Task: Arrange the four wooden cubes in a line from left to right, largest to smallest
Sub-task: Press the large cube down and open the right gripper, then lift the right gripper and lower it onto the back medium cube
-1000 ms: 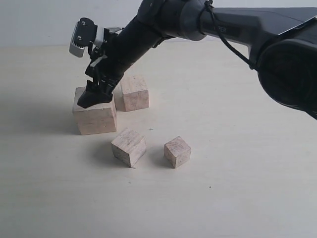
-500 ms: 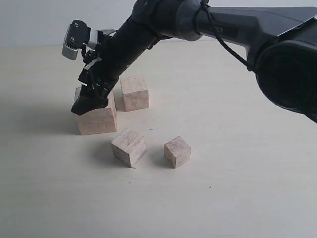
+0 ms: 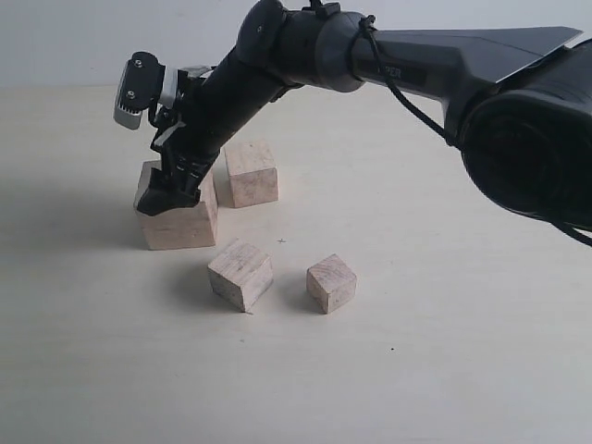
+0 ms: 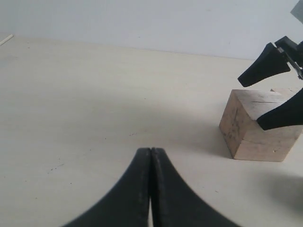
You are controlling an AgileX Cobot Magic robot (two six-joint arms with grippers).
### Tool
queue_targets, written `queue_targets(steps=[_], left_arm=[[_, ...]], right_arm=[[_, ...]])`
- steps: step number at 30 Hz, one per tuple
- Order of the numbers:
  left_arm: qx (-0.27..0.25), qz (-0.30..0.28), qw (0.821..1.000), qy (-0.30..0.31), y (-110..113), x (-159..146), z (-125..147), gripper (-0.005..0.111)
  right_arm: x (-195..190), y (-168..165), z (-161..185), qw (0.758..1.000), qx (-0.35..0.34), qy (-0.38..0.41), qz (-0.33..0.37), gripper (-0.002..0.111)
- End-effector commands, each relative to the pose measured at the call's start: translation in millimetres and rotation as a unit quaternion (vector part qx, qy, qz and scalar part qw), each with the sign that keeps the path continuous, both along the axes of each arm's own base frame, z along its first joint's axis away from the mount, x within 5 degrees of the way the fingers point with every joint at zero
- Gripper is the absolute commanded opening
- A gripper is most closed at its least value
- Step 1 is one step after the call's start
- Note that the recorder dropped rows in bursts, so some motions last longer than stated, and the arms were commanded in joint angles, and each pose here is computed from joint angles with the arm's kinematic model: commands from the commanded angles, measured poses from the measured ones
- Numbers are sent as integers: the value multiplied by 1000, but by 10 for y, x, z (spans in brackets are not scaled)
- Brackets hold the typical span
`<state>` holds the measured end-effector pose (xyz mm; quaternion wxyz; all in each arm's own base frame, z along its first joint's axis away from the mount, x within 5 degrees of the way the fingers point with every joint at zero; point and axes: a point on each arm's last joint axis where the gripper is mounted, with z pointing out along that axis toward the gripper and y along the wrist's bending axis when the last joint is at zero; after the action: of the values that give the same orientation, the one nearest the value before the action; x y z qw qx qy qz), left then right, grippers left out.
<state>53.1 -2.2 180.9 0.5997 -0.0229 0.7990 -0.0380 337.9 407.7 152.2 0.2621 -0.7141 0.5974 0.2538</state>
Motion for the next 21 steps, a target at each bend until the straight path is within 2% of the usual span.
queue_targets(steps=[1, 8, 15, 18, 21], left_arm=[[-3, 1, 1000, -7, -1, 0, 3, 0], [-3, 1, 1000, -7, -1, 0, 3, 0], [-3, 1, 1000, -7, -1, 0, 3, 0], [-3, 1, 1000, -7, -1, 0, 3, 0], [-3, 1, 1000, -7, -1, 0, 3, 0]], right_arm=[[25, 14, 32, 1000, 8, -6, -14, 89], [-32, -2, 127, 1000, 7, 17, -5, 89], [-83, -110, 813, 998, 36, 5, -51, 89], [-53, -228, 1078, 992, 17, -13, -123, 88], [40, -386, 1237, 967, -14, -19, -253, 83]])
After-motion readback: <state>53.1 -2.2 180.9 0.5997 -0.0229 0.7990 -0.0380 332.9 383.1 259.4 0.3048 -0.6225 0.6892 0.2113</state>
